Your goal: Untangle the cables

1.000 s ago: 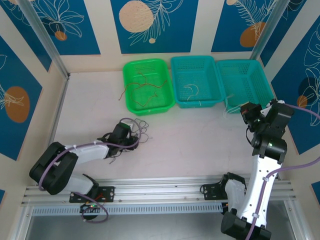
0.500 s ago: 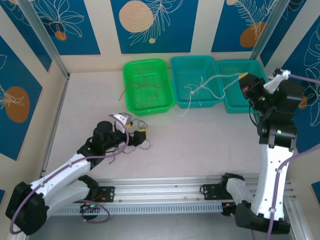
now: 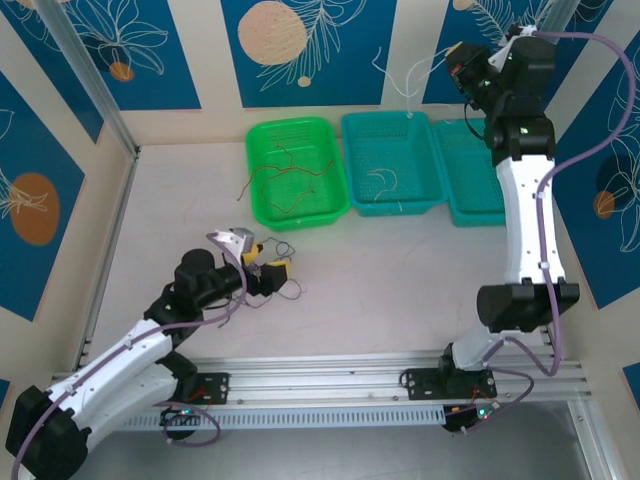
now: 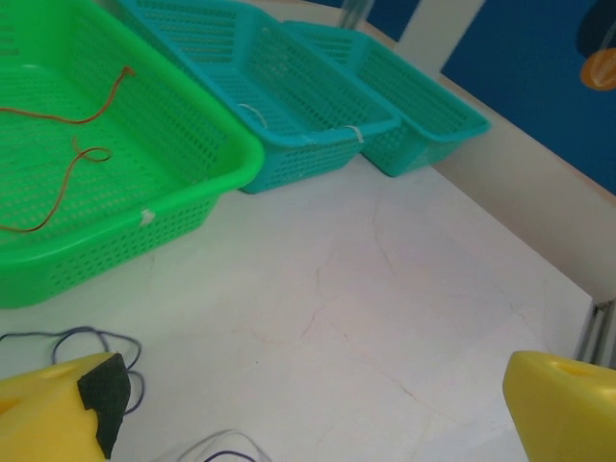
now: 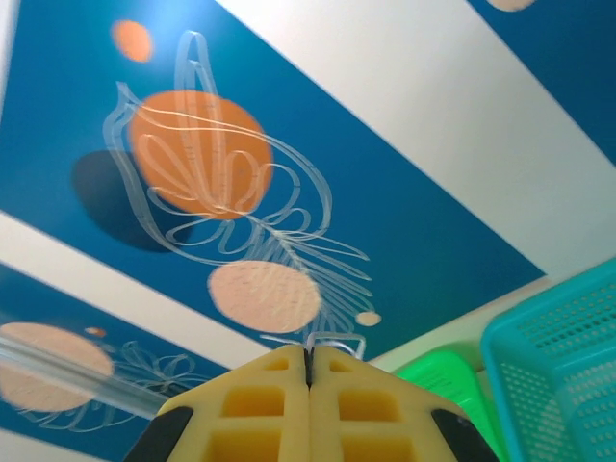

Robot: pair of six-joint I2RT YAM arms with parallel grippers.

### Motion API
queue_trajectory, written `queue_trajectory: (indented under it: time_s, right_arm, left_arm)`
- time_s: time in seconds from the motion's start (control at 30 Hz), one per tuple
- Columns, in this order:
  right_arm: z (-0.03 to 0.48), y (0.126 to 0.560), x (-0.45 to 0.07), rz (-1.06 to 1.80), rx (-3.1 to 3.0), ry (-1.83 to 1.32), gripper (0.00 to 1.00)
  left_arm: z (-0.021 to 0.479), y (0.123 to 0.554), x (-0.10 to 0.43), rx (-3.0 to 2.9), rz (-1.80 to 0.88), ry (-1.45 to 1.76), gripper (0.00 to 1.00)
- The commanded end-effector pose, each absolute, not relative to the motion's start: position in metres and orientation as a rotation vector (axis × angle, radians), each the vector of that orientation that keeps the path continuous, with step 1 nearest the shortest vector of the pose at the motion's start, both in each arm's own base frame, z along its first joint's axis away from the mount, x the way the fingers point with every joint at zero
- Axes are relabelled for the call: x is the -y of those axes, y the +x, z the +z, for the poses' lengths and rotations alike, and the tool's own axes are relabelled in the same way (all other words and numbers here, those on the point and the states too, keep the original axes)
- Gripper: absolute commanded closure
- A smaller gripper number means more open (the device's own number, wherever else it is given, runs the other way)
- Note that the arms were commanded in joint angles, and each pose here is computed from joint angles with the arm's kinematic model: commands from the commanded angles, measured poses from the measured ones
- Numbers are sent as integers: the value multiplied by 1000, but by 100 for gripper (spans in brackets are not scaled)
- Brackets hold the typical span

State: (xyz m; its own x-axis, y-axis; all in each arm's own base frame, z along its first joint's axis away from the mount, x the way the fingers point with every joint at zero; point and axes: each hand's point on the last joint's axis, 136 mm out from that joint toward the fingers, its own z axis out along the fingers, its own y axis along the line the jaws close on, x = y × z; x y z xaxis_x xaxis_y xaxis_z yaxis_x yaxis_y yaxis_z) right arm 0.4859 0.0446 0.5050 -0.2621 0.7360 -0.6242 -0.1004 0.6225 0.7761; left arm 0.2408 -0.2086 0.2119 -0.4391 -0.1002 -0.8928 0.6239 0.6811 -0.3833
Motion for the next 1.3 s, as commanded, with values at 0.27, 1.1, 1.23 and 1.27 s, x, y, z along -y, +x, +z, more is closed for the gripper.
queue_trajectory:
  time_s: [0.27, 1.1, 1.23, 1.27]
  right_arm:
    - [282, 547, -75, 799, -2142, 581, 89]
    - [255, 263, -239, 959, -2420, -184, 37]
    - [197, 235, -285, 961, -2580, -353, 37]
    - [185, 233, -291, 933, -2613, -386, 38]
  left_arm:
    - [146, 264, 133, -2181, -485, -122, 0]
    - [76, 288, 141, -2428, -674, -324, 19]
    - [73, 294, 167, -2429, -845, -297, 41]
    - [70, 294, 170, -2452, -851, -284, 43]
